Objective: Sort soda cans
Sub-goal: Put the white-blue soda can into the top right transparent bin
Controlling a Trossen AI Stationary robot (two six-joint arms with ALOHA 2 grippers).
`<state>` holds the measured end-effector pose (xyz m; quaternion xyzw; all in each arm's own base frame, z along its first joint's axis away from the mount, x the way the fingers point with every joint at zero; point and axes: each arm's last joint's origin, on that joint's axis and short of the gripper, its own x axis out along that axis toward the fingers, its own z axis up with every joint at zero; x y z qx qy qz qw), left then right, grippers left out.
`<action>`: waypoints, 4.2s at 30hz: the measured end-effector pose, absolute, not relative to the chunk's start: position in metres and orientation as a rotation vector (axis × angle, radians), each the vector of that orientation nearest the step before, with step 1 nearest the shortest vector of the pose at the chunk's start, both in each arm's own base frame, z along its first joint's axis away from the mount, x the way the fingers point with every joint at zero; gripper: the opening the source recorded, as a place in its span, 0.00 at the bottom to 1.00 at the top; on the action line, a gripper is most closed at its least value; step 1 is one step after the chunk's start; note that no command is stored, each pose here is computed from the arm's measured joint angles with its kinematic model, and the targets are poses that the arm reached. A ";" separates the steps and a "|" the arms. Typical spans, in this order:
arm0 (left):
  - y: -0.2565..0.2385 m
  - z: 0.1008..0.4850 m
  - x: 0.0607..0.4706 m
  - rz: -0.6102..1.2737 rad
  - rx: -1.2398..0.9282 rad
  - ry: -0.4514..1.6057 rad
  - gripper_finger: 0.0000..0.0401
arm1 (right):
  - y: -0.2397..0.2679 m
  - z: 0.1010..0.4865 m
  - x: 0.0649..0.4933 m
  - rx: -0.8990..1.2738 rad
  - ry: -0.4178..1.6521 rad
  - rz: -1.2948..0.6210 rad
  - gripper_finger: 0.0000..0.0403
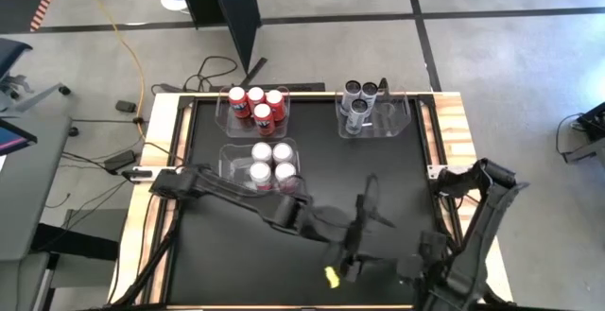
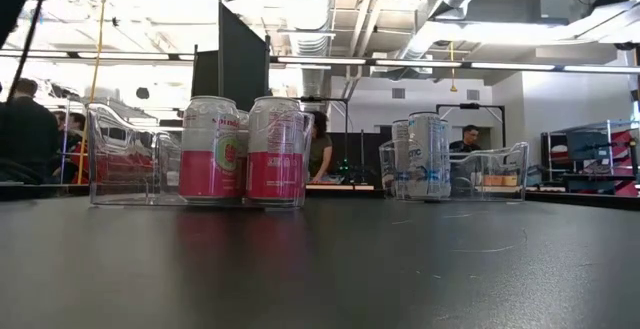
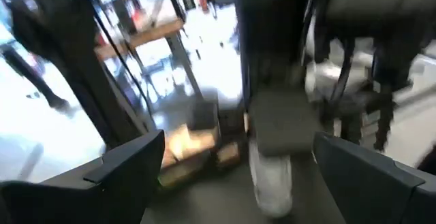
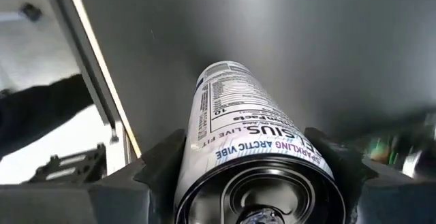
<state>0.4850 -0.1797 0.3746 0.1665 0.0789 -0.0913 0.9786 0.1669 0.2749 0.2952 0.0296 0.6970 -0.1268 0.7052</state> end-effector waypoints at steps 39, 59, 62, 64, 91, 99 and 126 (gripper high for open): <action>-0.083 0.452 0.152 0.379 0.188 0.228 0.00 | -0.026 0.420 0.319 -0.068 1.173 -0.340 0.65; -0.037 0.319 0.124 0.321 0.089 0.036 0.00 | -0.145 0.445 0.252 0.296 1.054 -0.750 0.65; -0.034 0.322 0.120 0.291 0.123 0.021 0.00 | -0.155 0.454 0.232 0.363 0.997 -0.830 0.65; -0.032 0.324 0.116 0.272 0.144 0.007 0.00 | -0.159 0.460 0.220 0.408 0.959 -0.872 0.65; -0.016 0.327 0.086 0.272 0.190 -0.006 0.00 | -0.202 0.392 0.156 0.619 1.215 -1.083 0.65; -0.016 0.329 0.086 0.273 0.176 -0.020 0.00 | -0.233 0.352 0.184 0.626 1.362 -1.056 0.65; -0.016 0.324 0.086 0.270 0.158 0.019 0.00 | -0.291 0.288 0.213 0.714 1.367 -1.040 0.65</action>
